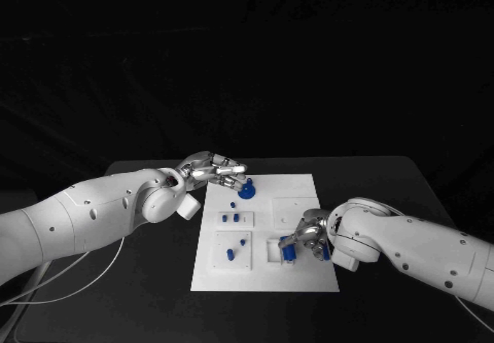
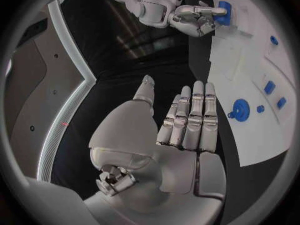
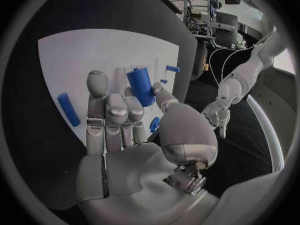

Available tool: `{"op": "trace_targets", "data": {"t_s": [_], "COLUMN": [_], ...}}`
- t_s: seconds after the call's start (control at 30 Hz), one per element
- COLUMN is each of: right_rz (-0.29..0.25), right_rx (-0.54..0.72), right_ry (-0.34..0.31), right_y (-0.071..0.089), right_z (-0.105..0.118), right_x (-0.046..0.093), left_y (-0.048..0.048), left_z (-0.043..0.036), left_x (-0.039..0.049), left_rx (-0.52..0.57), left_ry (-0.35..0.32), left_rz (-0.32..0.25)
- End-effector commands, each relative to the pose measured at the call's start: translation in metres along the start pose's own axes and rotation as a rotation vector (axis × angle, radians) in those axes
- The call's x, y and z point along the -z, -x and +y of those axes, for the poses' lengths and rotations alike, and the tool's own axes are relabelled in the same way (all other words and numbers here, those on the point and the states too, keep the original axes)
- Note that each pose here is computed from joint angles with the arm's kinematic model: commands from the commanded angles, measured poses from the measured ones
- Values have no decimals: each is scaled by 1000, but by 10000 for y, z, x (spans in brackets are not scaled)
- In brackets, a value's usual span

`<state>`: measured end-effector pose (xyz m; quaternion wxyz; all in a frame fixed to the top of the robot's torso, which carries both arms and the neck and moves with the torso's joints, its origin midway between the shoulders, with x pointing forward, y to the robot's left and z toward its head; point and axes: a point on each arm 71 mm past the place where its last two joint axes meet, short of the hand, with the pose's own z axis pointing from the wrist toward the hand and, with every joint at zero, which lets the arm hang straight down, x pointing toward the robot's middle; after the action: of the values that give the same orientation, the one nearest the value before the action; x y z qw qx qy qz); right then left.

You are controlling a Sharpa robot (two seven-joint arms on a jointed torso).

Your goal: Assemble the parts on the task board

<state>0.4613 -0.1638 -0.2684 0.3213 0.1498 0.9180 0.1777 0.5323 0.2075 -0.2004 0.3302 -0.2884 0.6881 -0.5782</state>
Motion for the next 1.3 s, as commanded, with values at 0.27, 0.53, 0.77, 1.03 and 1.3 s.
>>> {"op": "trace_targets", "data": {"t_s": [0.27, 0.53, 0.77, 1.03, 1.3], "right_rz": [-15, -7, -4, -5, -11], "right_rx": [76, 104, 108, 107, 109], "right_ry": [-15, -18, -21, -21, -26], "right_y": [-61, -146, -159, -168, -159], "right_z": [72, 126, 141, 165, 160], "right_x": [-77, -130, -159, -180, -192], "left_y": [-35, -71, -73, -65, -63], "left_z": [-10, -16, -13, -9, -7], "left_x": [-17, -52, -54, -48, -45], "left_rx": [13, 15, 16, 17, 18], "left_ry": [-4, -4, 0, 5, 7], "left_rz": [27, 39, 43, 46, 48]}}
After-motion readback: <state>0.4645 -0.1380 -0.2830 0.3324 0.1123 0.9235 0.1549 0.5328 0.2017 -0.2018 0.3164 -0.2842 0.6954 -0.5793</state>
